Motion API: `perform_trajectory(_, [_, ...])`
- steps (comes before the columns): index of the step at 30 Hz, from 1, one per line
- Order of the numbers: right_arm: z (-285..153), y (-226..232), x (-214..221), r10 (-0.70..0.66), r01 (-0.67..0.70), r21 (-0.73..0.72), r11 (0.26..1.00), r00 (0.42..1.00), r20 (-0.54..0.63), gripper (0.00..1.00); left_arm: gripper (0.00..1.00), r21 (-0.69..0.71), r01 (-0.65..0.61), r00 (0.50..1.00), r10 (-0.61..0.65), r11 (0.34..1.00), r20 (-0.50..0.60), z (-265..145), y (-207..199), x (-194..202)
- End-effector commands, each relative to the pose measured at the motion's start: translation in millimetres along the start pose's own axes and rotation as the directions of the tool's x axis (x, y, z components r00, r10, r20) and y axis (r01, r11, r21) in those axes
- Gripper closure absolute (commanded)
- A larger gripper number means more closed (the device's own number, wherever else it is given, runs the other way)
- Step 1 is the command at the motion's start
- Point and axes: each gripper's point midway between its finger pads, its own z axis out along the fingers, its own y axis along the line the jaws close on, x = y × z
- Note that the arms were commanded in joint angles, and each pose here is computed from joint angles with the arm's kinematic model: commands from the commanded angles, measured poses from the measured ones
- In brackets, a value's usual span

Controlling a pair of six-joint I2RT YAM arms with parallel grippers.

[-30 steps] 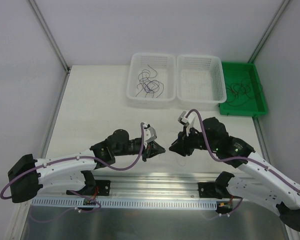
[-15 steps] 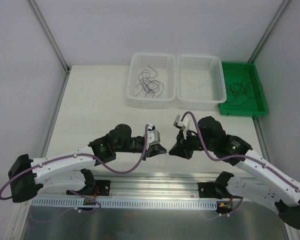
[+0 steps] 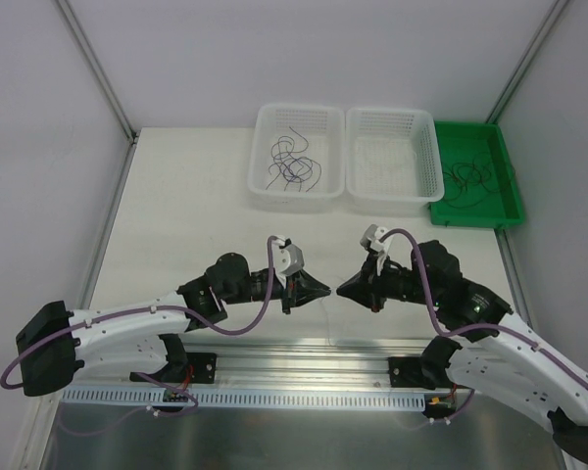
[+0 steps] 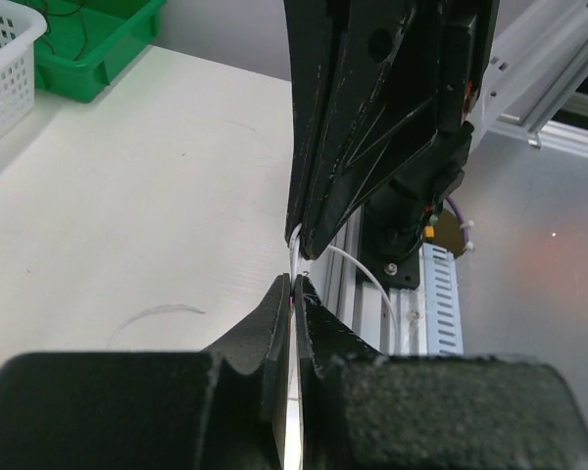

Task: Untangle the cables
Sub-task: Untie the cable.

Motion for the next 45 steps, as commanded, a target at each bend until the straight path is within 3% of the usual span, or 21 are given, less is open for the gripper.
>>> perform_trajectory(1, [-7, -12, -30, 0.018, -0.033, 0.087, 0.996, 0.984, 0.175, 0.98, 1.00, -0.047, 0.142, 0.990, -0.141, 0.989, 0.013, -3, 5, 18])
perform_trajectory(7, [-17, -17, -39, 0.005, -0.039, 0.128, 0.991, 0.968, 0.249, 0.98, 1.00, -0.065, 0.183, 0.983, -0.181, 0.981, 0.031, 1, 7, 18])
perform_trajectory(10, [-12, -9, -28, 0.005, -0.018, 0.082, 0.997, 0.989, 0.148, 0.85, 1.00, -0.060, 0.147, 0.989, -0.145, 0.987, 0.038, 1, 7, 13])
perform_trajectory(11, [-11, -8, -21, 0.001, -0.010, 0.077, 0.997, 0.994, 0.107, 0.71, 1.00, -0.054, 0.132, 0.991, -0.131, 0.990, 0.032, 1, 7, 12])
perform_trajectory(12, [-9, -9, -18, 0.007, -0.013, 0.075, 0.997, 0.997, 0.080, 0.66, 1.00, -0.042, 0.116, 0.993, -0.116, 0.992, 0.019, 1, 5, 13])
perform_trajectory(14, [-13, -4, -21, 0.007, -0.011, 0.062, 0.998, 0.998, 0.065, 0.57, 1.00, -0.004, 0.068, 0.997, -0.068, 0.998, -0.020, 2, 0, 14])
perform_trajectory(16, [-17, -1, -26, 0.017, -0.022, 0.059, 0.998, 0.997, 0.076, 0.56, 1.00, 0.029, 0.031, 0.997, -0.029, 0.999, -0.065, 3, -4, 17])
perform_trajectory(25, [-9, 1, -16, 0.060, -0.057, 0.045, 0.997, 0.996, -0.067, 0.61, 1.00, 0.096, -0.117, 0.989, 0.125, 0.988, -0.083, 4, -9, 0])
perform_trajectory(31, [3, -1, -5, 0.078, -0.075, 0.029, 0.997, 0.989, -0.122, 0.71, 1.00, 0.123, -0.147, 0.984, 0.158, 0.981, -0.081, 5, -12, -7])
perform_trajectory(45, [11, 5, 3, 0.086, -0.092, -0.027, 0.995, 0.983, -0.164, 0.76, 1.00, 0.097, -0.175, 0.980, 0.183, 0.980, -0.077, 8, -6, -14])
